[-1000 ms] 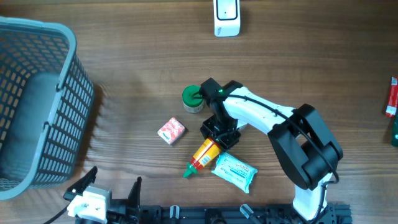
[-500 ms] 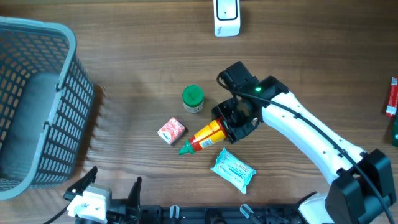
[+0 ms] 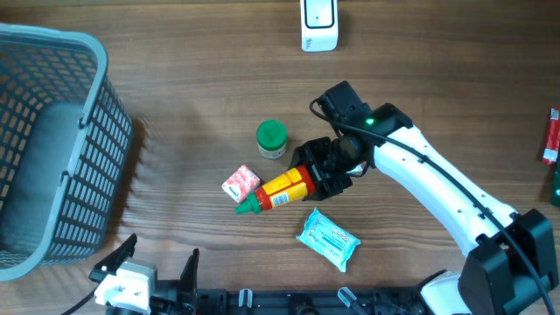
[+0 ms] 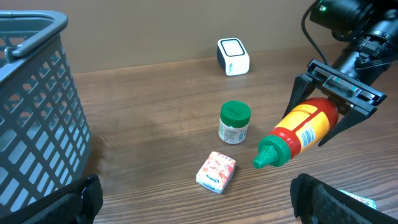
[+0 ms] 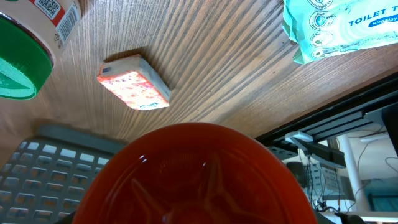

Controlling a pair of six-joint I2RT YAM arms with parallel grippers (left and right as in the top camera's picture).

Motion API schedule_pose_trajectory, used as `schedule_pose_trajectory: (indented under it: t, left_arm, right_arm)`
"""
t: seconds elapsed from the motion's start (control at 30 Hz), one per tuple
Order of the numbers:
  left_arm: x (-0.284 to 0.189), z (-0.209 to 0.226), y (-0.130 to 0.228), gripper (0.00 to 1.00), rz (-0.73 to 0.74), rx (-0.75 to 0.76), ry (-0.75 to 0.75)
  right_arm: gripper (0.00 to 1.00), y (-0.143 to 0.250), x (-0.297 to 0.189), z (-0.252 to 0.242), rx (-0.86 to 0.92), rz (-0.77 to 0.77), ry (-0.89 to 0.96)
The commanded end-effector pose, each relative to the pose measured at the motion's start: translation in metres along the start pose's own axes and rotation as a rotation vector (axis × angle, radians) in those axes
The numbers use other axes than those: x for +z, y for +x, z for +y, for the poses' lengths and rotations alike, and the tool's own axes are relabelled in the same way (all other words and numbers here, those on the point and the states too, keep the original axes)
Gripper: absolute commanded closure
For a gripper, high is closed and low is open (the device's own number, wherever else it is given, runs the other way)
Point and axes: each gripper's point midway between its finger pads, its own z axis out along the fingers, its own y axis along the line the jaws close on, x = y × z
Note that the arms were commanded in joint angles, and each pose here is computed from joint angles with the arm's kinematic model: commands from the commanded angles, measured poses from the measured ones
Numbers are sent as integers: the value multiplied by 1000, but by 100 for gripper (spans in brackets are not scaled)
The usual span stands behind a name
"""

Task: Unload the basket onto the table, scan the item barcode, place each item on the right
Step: 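Grasp the red-capped sauce bottle with the right gripper, then carry the sauce bottle to the white scanner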

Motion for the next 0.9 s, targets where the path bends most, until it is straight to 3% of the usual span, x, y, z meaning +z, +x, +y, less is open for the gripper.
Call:
schedule_pose_trajectory:
  t: [0.0,0.1,0.2,0.23,0.3,0.43,0.53,0.7,0.87]
  left_arm:
    - [-1,-1,-1,0,-10,-2,3]
    - [-1,-1,-1,0,-10,-2,3]
    - [-1,-1,-1,0,-10,-2,3]
    - [-1,-1,-1,0,-10,-2,3]
    - [-1,-1,-1,0,-10,-2,3]
    - [-1,-1,-1,0,-10,-2,3]
    - [-1,-1,-1,0,-10,-2,3]
    - [-1,-1,-1,0,-10,-2,3]
    - [-1,-1,-1,0,-10,-2,3]
  right_arm:
    - [57,4,-17,5,-68,38,-51]
    - [59,-7,-33,10,-130,20,-101]
    - [59,-17,-62,30,-319,-31,-239]
    - [58,-25,-78,49,-421,-98,-332]
    - [49,-55,-124,112,-612,-410,-567]
    - [52,-68,-178,178,-667,-669,-846]
    - [51,-88,-186,224,-707,-698,-1008]
    - [56,-138,-190,285,-709,-578,-1368]
    - [52,-173,-175,348,-750,-568,-1401]
